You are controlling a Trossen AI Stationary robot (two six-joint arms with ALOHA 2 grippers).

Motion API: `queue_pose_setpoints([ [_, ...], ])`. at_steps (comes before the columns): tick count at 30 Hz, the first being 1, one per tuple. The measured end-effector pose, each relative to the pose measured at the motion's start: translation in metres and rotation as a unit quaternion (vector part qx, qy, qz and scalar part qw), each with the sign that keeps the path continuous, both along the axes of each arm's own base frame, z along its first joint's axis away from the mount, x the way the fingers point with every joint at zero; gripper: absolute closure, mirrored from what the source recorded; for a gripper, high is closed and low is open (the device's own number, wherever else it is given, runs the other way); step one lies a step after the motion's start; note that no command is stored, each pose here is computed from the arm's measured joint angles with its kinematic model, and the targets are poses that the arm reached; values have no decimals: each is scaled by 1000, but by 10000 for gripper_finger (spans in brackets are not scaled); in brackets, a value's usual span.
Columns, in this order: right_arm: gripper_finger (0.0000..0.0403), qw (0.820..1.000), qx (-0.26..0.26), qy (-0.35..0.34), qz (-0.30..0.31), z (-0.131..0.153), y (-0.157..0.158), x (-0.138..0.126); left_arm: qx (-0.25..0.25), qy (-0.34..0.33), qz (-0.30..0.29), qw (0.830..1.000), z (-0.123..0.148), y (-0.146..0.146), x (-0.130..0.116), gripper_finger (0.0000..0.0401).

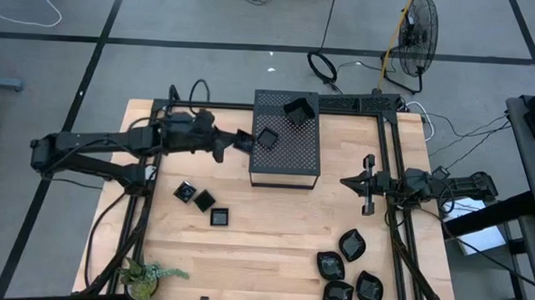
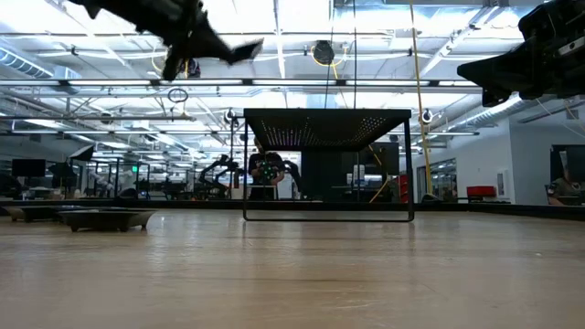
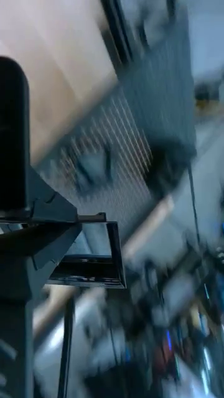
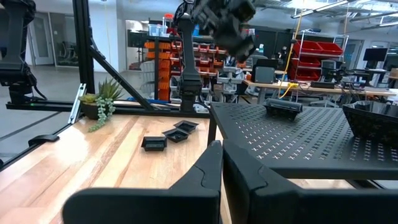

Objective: Pick & Place Mini shaped plates
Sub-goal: Stack the square plate on top of the square plate on the shelf

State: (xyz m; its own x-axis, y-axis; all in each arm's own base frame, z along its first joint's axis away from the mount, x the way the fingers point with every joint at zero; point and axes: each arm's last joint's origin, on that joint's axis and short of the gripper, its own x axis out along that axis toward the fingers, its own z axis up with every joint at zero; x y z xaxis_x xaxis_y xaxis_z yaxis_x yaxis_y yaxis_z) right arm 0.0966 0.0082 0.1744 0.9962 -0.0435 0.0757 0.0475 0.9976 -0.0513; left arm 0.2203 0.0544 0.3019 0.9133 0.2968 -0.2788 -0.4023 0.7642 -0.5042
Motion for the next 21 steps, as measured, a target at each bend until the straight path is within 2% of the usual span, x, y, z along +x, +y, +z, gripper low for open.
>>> queue_pose_setpoints([
  [3, 403, 1000, 0, 0, 0, 0, 0, 0, -9, -46, -52, 998, 14, 4, 2, 396],
  [6, 403, 1000, 0, 0, 0, 0, 0, 0, -6, -53, -52, 997, 35, 9, 6, 395],
  [9, 403, 1000, 0, 0, 0, 0, 0, 0, 2, -7, -37, 999, 51, 15, 13, 397],
  [14, 403, 1000, 0, 0, 0, 0, 0, 0, 16, 57, -31, 998, 70, 25, 38, 394],
  [21, 403, 1000, 0, 0, 0, 0, 0, 0, 22, 131, -27, 991, 82, 54, 77, 393],
])
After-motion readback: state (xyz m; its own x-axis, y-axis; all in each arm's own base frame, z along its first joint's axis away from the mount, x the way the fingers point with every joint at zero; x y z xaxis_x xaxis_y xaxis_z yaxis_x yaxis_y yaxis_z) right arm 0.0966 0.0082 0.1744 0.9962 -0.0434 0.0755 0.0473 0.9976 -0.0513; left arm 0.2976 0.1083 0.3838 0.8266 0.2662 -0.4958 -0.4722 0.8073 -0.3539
